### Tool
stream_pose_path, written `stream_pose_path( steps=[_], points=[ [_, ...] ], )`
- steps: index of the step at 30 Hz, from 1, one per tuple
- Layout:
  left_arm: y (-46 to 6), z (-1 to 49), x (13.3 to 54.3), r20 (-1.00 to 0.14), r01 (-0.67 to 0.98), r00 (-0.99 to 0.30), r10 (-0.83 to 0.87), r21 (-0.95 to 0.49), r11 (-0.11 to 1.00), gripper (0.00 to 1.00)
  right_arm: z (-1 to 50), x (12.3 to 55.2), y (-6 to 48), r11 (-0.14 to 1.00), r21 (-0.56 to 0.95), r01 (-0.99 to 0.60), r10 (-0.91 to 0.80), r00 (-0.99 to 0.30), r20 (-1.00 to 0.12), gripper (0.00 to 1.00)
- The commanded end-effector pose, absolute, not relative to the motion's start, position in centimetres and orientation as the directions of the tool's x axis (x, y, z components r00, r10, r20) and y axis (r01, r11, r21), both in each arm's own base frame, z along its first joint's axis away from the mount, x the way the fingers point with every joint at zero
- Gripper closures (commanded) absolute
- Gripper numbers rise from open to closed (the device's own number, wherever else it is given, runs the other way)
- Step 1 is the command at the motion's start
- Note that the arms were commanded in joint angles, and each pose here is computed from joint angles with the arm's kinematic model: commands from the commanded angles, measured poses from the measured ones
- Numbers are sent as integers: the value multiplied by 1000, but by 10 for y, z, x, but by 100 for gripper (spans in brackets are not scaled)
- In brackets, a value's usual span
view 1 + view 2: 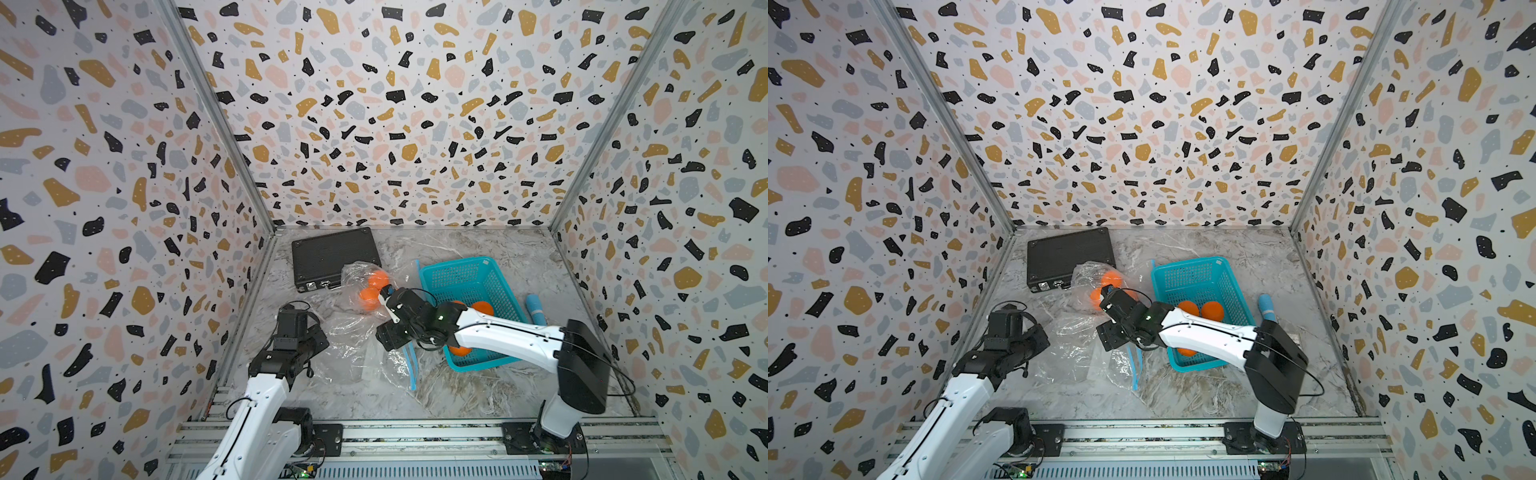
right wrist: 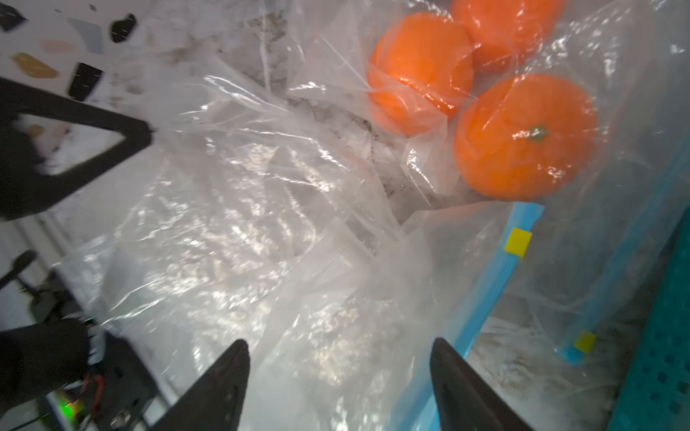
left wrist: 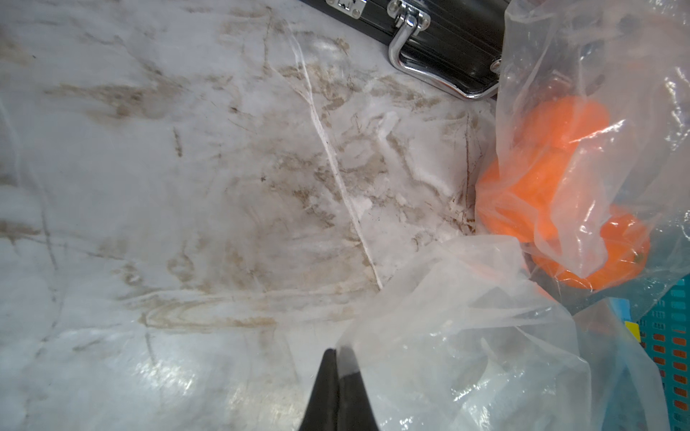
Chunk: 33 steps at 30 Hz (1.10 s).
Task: Open the zip-top bag and take out the orange
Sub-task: Adjust the zipper food storage bag at the center of the board.
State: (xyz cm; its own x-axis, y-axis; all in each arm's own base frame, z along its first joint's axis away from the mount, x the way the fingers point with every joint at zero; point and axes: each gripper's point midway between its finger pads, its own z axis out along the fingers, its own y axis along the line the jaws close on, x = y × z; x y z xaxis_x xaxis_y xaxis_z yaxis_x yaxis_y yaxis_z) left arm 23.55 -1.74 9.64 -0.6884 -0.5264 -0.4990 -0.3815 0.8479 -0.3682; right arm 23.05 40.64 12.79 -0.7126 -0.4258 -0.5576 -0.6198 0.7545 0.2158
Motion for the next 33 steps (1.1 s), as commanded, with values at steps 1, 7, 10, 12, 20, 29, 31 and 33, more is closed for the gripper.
stream_pose_path(
  steps=[1,7,10,12,20,29,31,33],
  points=[
    [-22,99,234,-495,-352,-702,-512,-384,854,100,86,240,378,806,20,-592,-520,-723,-454,22],
    [-14,96,236,-498,-389,-693,-521,-350,852,100,51,240,349,830,-83,-552,-534,-741,-407,22],
    [-9,94,236,-505,-419,-676,-536,-335,844,100,31,230,346,830,-57,-555,-533,-758,-377,22],
    [8,94,234,-533,-477,-651,-541,-267,837,100,19,222,336,835,-67,-547,-533,-773,-344,23],
    [20,87,244,-518,-543,-641,-566,-214,812,100,23,195,318,835,-6,-550,-515,-779,-358,24],
    [32,146,233,-622,-548,-546,-561,-242,801,1,39,198,344,816,57,-575,-516,-770,-376,23],
    [32,163,234,-639,-532,-537,-551,-251,809,1,45,200,351,816,75,-573,-505,-770,-389,24],
    [13,172,241,-615,-456,-565,-550,-322,829,0,53,205,360,816,95,-570,-487,-767,-418,23]
  ],
)
